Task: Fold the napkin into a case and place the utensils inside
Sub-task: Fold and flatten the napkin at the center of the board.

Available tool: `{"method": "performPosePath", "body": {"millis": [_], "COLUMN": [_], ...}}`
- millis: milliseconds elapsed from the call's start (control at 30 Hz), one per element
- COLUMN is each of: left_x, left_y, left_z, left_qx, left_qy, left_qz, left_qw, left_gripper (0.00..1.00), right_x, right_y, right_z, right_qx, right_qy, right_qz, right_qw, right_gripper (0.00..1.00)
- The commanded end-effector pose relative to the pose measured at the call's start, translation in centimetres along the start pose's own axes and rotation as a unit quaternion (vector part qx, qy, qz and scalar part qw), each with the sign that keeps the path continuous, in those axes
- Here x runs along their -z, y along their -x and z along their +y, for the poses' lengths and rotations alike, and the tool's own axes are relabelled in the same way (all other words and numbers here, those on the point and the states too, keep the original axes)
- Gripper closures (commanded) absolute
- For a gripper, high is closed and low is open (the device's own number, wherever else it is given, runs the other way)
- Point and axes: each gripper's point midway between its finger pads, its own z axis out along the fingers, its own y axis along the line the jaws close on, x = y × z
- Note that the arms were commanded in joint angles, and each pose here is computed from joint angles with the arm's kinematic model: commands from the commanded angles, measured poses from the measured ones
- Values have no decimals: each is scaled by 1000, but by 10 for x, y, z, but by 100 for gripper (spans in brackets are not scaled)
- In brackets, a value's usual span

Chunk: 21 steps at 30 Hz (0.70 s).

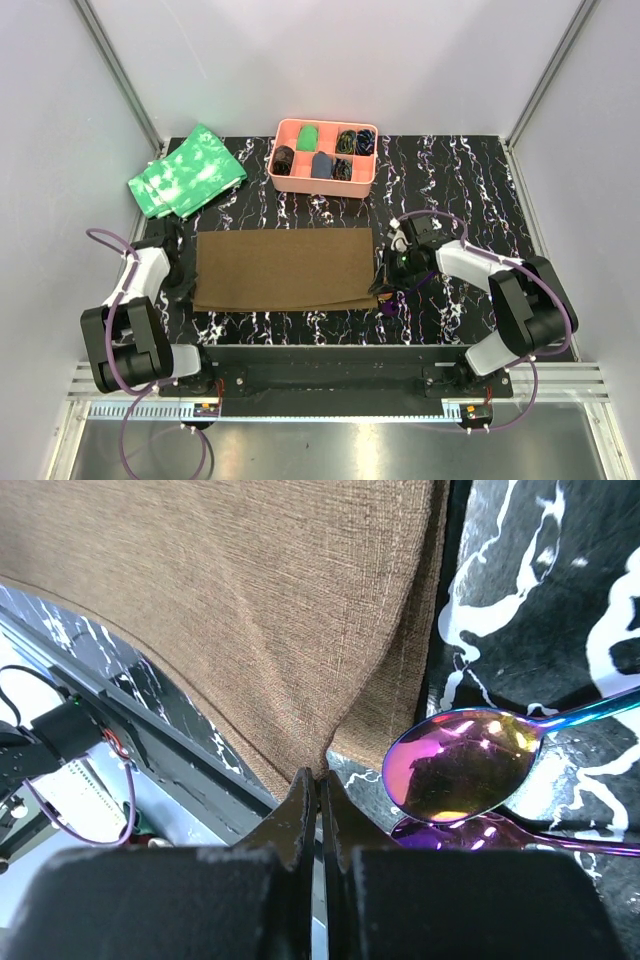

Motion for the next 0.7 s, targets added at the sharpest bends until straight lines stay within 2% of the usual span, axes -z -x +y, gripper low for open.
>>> {"method": "performPosePath", "body": {"millis": [0,667], "left_x": [-4,-10], "left_y": [7,4], "left_z": [0,4], "left_qx": [-1,-11], "left_qy": [4,24], "left_qz": [-15,-2], "left_qw": [1000,1000], "left_gripper": [100,100], "right_x": [-7,-14], "right_y": [-3,-13], "right_z": [-1,-20], "right_qx": [-1,-11], "right_qy": [0,-31], "right_qz": [3,15], "right_qw": [1000,999], "right_gripper": [100,100]}}
